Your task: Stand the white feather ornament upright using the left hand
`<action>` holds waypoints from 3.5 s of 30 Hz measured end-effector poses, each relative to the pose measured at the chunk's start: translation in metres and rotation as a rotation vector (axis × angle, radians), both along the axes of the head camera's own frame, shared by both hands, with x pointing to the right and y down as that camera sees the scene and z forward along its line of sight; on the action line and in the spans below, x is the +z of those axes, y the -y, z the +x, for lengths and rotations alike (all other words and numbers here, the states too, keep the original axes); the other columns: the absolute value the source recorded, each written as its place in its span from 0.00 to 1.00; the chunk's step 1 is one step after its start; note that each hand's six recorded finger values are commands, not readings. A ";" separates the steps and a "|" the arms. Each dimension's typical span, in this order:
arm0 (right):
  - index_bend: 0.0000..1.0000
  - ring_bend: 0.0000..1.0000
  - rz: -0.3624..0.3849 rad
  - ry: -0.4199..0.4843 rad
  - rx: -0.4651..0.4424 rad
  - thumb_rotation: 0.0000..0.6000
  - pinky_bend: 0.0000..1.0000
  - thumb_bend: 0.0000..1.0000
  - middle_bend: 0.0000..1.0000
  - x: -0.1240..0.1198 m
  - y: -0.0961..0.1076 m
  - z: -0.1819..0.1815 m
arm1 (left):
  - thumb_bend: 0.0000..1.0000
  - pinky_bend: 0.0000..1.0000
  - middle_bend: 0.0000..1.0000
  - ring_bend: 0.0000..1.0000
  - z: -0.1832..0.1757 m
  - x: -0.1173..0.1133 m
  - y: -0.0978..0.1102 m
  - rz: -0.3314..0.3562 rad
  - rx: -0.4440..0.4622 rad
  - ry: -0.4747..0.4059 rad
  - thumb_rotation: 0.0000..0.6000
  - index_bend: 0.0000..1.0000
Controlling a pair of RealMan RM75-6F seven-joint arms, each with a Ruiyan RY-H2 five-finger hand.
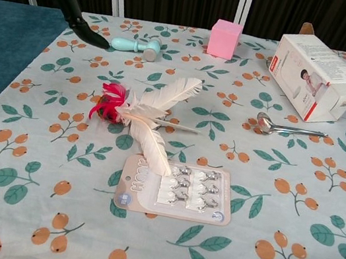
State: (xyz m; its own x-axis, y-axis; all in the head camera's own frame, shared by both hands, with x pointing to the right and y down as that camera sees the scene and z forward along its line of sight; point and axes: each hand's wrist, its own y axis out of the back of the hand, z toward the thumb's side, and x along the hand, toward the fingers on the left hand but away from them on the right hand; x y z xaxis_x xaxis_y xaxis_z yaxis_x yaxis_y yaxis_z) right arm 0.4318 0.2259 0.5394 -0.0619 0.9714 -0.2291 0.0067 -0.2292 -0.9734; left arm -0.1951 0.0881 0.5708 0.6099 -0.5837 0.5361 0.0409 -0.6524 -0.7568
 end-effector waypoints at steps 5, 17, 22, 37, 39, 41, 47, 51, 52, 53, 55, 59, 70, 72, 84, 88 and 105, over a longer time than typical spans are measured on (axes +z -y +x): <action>0.00 0.02 0.003 0.000 0.000 1.00 0.13 0.17 0.05 -0.001 0.000 0.000 | 0.24 0.00 0.06 0.00 0.002 0.002 -0.003 -0.002 0.012 0.004 1.00 0.09; 0.00 0.02 -0.002 -0.004 -0.001 1.00 0.13 0.17 0.05 0.001 0.000 0.000 | 0.24 0.00 0.06 0.00 -0.008 0.020 -0.036 -0.001 0.062 0.074 1.00 0.18; 0.00 0.02 -0.006 -0.009 -0.001 1.00 0.13 0.17 0.05 0.002 -0.001 -0.001 | 0.24 0.00 0.07 0.00 -0.006 0.034 -0.050 -0.001 0.067 0.076 1.00 0.24; 0.00 0.02 -0.016 -0.026 0.007 1.00 0.13 0.17 0.05 0.007 0.000 0.002 | 0.25 0.00 0.09 0.00 0.027 0.057 -0.062 0.070 0.037 0.013 1.00 0.35; 0.00 0.02 -0.016 -0.027 0.009 1.00 0.13 0.17 0.05 0.008 0.000 0.002 | 0.27 0.00 0.09 0.00 0.032 0.059 -0.062 0.079 0.035 0.009 1.00 0.37; 0.00 0.02 -0.017 -0.028 0.011 1.00 0.13 0.17 0.05 0.008 0.000 0.003 | 0.28 0.00 0.10 0.00 0.038 0.061 -0.061 0.084 0.030 0.007 1.00 0.40; 0.00 0.02 -0.017 -0.032 0.016 1.00 0.13 0.17 0.05 0.009 0.001 0.005 | 0.29 0.00 0.12 0.00 0.048 0.065 -0.060 0.101 0.015 0.001 1.00 0.44; 0.00 0.02 -0.018 -0.033 0.018 1.00 0.13 0.17 0.05 0.009 0.001 0.006 | 0.30 0.00 0.14 0.00 0.050 0.069 -0.059 0.104 0.009 0.012 1.00 0.48; 0.00 0.02 -0.018 -0.034 0.018 1.00 0.13 0.17 0.05 0.009 0.001 0.006 | 0.30 0.00 0.14 0.00 0.052 0.069 -0.058 0.100 0.004 0.011 1.00 0.49; 0.00 0.02 -0.018 -0.034 0.019 1.00 0.13 0.17 0.05 0.009 0.001 0.006 | 0.30 0.00 0.14 0.00 0.054 0.070 -0.059 0.099 0.002 0.009 1.00 0.50; 0.00 0.02 -0.016 -0.034 0.021 1.00 0.13 0.17 0.05 0.009 0.001 0.007 | 0.30 0.00 0.15 0.00 0.057 0.069 -0.059 0.107 0.008 0.010 1.00 0.52; 0.00 0.02 -0.015 -0.033 0.023 1.00 0.13 0.17 0.05 0.009 0.002 0.008 | 0.33 0.00 0.16 0.00 0.059 0.070 -0.060 0.121 0.013 0.018 1.00 0.53; 0.00 0.02 -0.011 -0.031 0.025 1.00 0.13 0.17 0.05 0.008 0.002 0.008 | 0.30 0.00 0.16 0.00 0.062 0.075 -0.066 0.116 0.023 0.025 1.00 0.53; 0.00 0.02 -0.010 -0.030 0.025 1.00 0.13 0.17 0.05 0.008 0.002 0.008 | 0.30 0.00 0.16 0.00 0.063 0.075 -0.066 0.118 0.026 0.021 1.00 0.54; 0.00 0.02 -0.010 -0.030 0.027 1.00 0.13 0.17 0.05 0.007 0.002 0.009 | 0.35 0.00 0.18 0.00 0.065 0.080 -0.066 0.138 0.036 0.042 1.00 0.57; 0.00 0.02 -0.009 -0.030 0.029 1.00 0.13 0.17 0.05 0.008 0.002 0.009 | 0.39 0.00 0.19 0.00 0.067 0.079 -0.066 0.144 0.038 0.036 1.00 0.58; 0.00 0.02 -0.005 -0.026 0.030 1.00 0.13 0.17 0.05 0.006 0.002 0.010 | 0.46 0.00 0.24 0.00 0.067 0.079 -0.063 0.180 0.032 0.041 1.00 0.64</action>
State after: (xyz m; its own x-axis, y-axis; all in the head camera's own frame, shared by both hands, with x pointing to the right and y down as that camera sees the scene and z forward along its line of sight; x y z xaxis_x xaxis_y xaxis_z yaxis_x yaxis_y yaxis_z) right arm 0.4415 0.2236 0.5454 -0.0968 0.9680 -0.2317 -0.0122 -0.2340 -0.9722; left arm -0.1286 0.1515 0.6495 0.6093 -0.6530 0.4497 0.0924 -0.5048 -0.8583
